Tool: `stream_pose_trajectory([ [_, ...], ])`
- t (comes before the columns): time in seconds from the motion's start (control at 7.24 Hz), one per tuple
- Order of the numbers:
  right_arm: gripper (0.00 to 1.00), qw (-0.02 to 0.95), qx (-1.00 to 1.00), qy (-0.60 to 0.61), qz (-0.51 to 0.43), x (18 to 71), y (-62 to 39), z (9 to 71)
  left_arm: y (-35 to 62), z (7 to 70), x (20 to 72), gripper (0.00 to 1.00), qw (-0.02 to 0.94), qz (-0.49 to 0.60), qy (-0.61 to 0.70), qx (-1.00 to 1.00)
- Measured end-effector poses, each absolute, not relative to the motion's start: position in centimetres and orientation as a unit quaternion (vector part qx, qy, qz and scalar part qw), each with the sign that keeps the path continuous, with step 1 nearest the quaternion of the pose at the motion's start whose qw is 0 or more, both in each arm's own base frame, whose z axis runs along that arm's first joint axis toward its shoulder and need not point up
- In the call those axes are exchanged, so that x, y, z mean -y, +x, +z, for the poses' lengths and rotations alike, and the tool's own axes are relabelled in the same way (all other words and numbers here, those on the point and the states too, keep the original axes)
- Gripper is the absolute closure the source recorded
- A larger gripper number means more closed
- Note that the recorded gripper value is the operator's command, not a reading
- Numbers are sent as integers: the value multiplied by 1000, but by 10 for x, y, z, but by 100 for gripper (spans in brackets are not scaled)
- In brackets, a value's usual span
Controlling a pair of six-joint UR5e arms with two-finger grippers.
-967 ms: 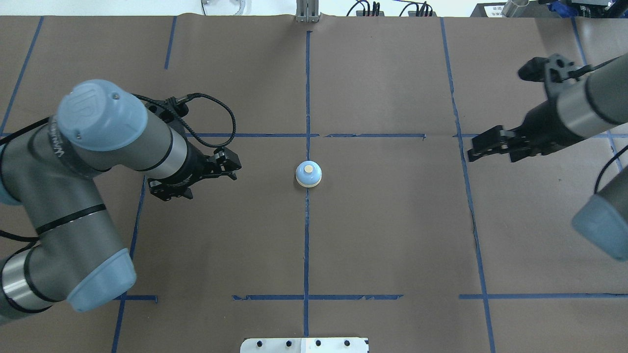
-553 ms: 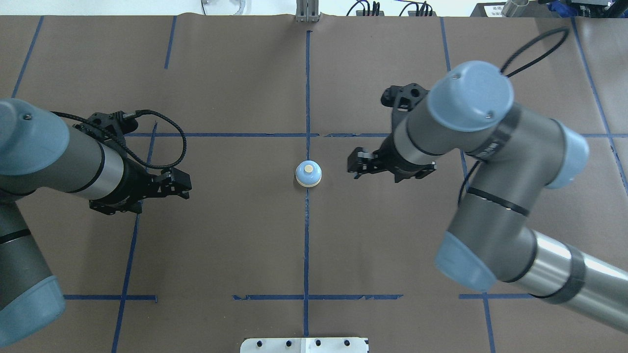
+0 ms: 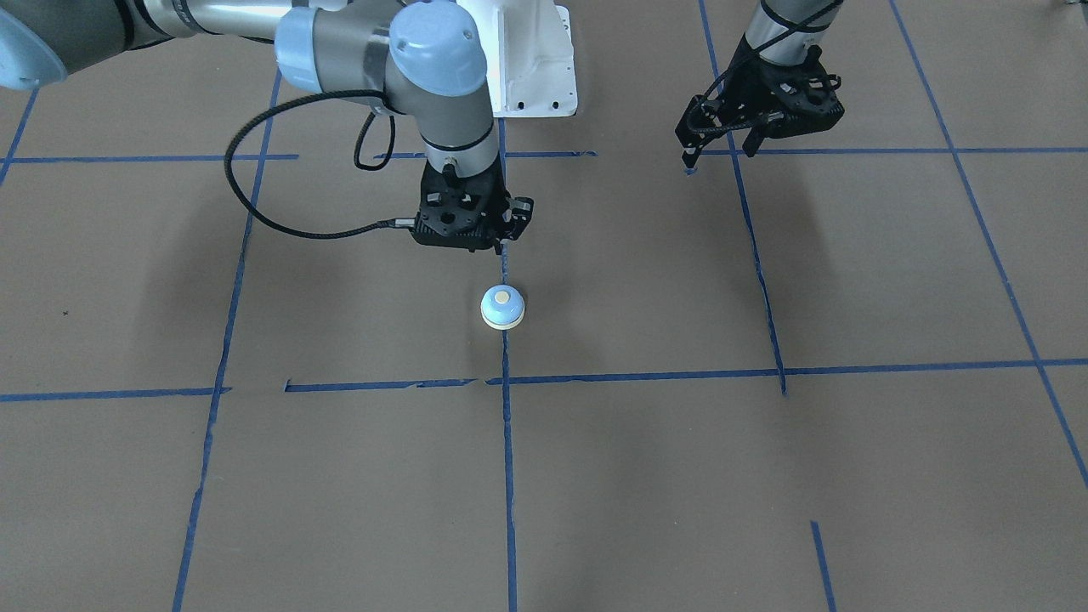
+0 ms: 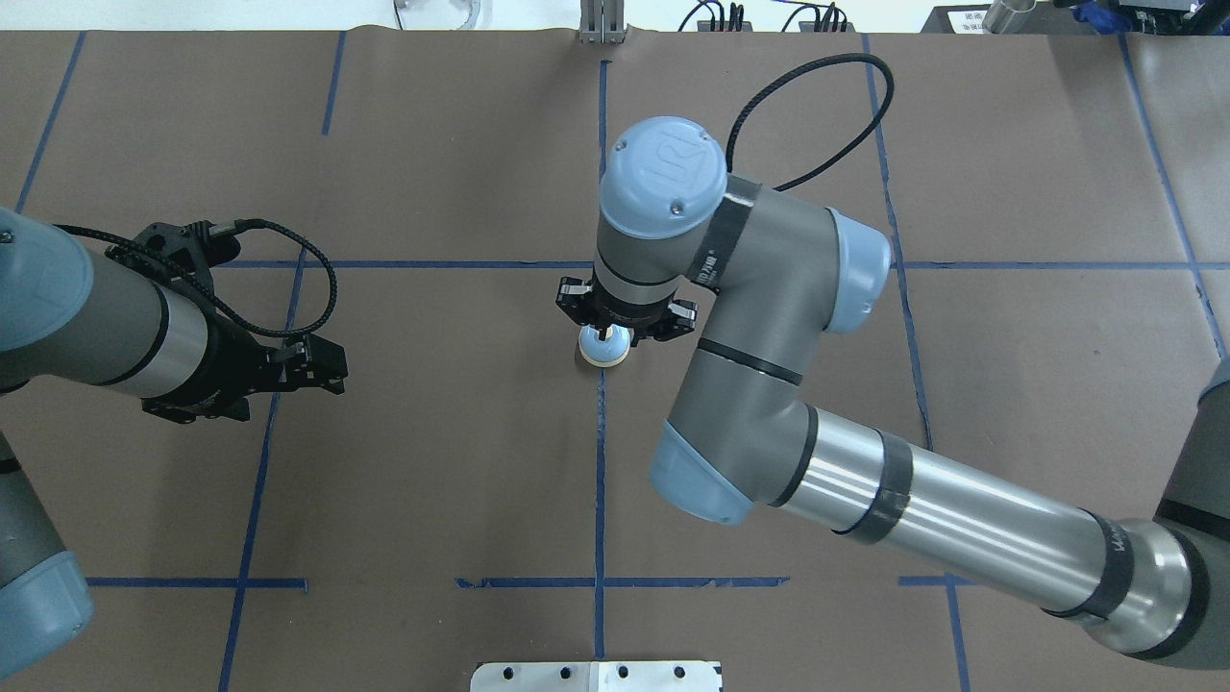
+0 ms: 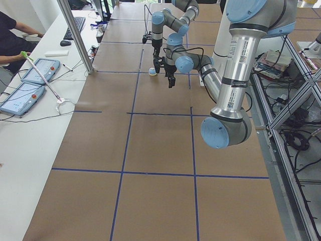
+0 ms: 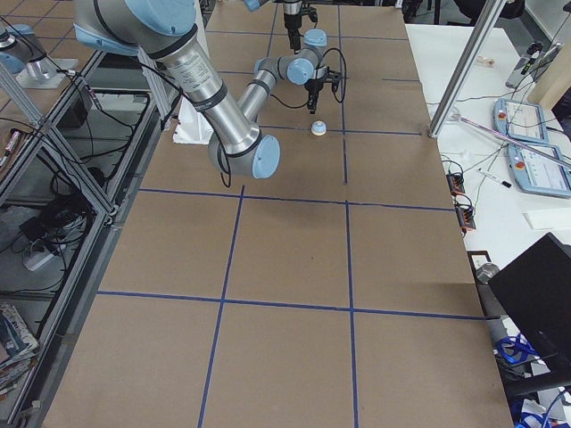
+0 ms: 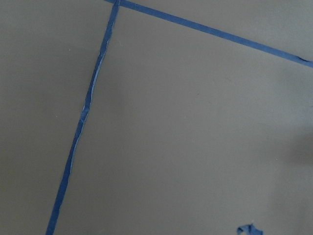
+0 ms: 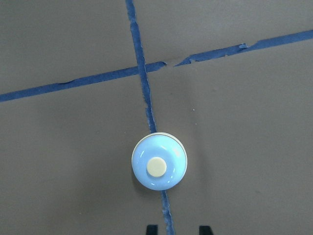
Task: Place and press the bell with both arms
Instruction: 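Press down on the bell's top button with the right gripper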
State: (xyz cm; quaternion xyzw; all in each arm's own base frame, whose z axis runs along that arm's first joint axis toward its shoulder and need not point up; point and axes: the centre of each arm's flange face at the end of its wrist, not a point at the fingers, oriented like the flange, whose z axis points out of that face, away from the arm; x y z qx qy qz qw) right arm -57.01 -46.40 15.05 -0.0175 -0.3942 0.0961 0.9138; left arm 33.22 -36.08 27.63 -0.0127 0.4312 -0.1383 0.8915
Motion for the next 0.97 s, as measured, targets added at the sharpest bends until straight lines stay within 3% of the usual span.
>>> stream_pose_trajectory([
  [0.97, 100, 918, 386, -14, 91, 473, -598, 163, 334, 272, 359, 0, 890, -138, -12, -435],
])
